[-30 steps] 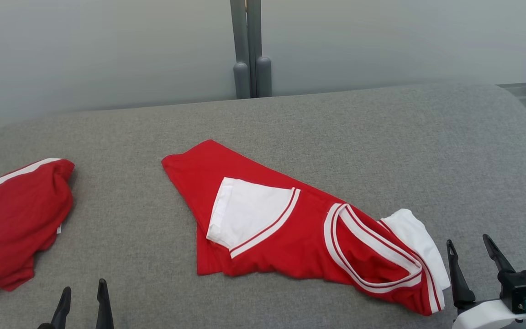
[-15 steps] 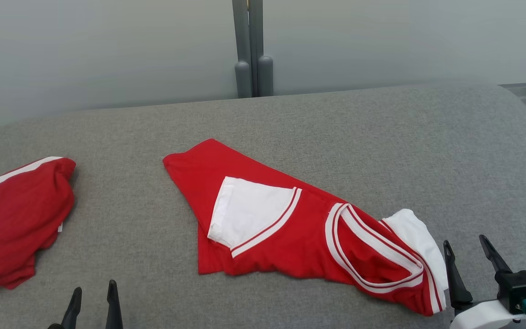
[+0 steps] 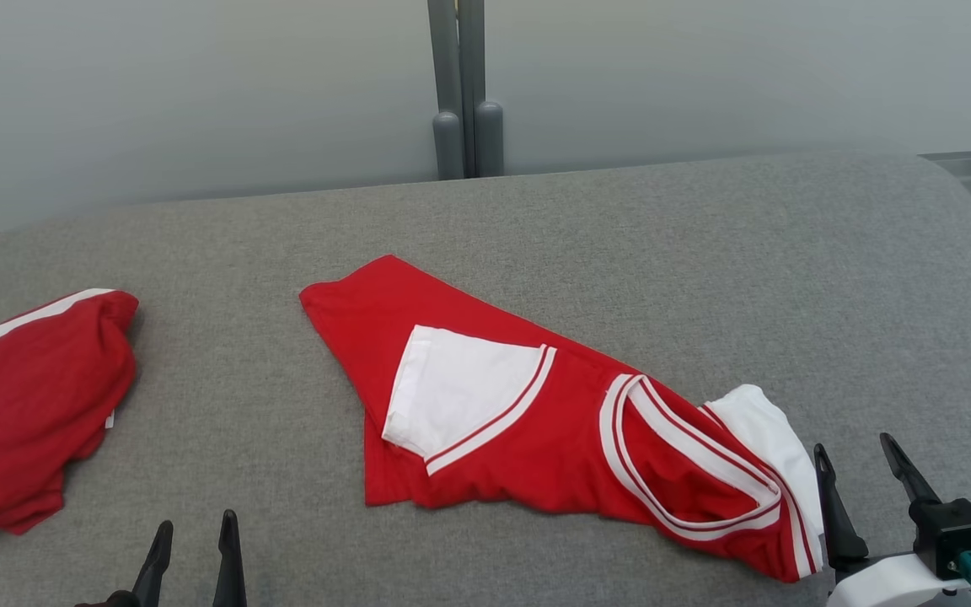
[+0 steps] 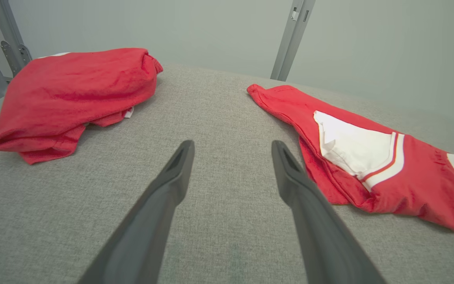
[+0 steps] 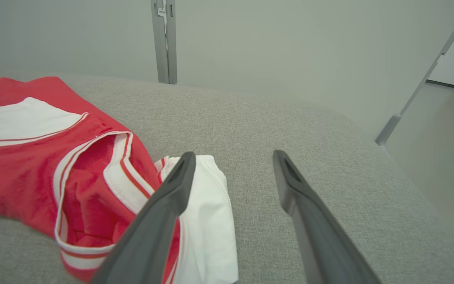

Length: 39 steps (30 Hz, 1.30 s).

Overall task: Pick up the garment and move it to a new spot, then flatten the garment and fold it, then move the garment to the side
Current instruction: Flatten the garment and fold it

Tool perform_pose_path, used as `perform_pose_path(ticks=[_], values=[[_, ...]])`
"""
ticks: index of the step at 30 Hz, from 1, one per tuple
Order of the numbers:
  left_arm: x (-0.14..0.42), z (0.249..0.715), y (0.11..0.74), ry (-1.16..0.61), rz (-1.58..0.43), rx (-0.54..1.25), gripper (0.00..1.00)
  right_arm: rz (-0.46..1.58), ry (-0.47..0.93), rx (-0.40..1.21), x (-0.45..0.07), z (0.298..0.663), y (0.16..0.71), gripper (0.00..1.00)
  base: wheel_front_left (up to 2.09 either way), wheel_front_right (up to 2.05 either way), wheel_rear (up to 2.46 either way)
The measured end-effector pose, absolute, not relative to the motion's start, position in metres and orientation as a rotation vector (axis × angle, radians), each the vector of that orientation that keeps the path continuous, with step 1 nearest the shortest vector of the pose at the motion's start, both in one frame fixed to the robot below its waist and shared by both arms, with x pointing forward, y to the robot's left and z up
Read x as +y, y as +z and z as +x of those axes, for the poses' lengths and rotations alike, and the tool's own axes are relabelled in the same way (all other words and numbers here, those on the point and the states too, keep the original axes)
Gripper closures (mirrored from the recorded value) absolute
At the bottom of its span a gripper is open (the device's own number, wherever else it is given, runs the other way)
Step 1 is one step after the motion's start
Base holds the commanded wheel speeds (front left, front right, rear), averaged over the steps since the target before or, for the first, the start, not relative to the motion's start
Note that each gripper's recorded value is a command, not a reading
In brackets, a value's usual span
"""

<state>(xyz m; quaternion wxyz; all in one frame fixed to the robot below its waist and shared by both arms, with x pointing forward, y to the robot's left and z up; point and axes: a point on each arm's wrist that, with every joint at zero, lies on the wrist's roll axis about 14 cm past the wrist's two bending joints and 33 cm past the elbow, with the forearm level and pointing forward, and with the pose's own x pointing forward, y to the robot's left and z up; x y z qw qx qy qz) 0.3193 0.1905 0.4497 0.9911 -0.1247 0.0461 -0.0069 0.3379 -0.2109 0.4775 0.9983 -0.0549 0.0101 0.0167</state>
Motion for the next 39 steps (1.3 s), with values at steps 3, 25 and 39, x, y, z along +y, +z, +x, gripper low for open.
perform_pose_path(ticks=[3,25,39], values=[[0.19,0.32,0.45,-0.017,-0.248,0.094,0.0,-0.108,0.033,0.021,-0.211,0.338,0.477,0.0,0.0,0.0,0.0],[0.16,0.34,0.461,-0.118,-0.242,0.066,0.0,-0.098,0.025,0.014,-0.21,0.339,0.479,0.0,0.0,0.0,0.0],[0.057,0.422,0.458,-0.436,-0.187,0.214,0.0,-0.092,-0.042,0.029,-0.229,0.344,0.477,0.0,0.0,0.0,0.0]])
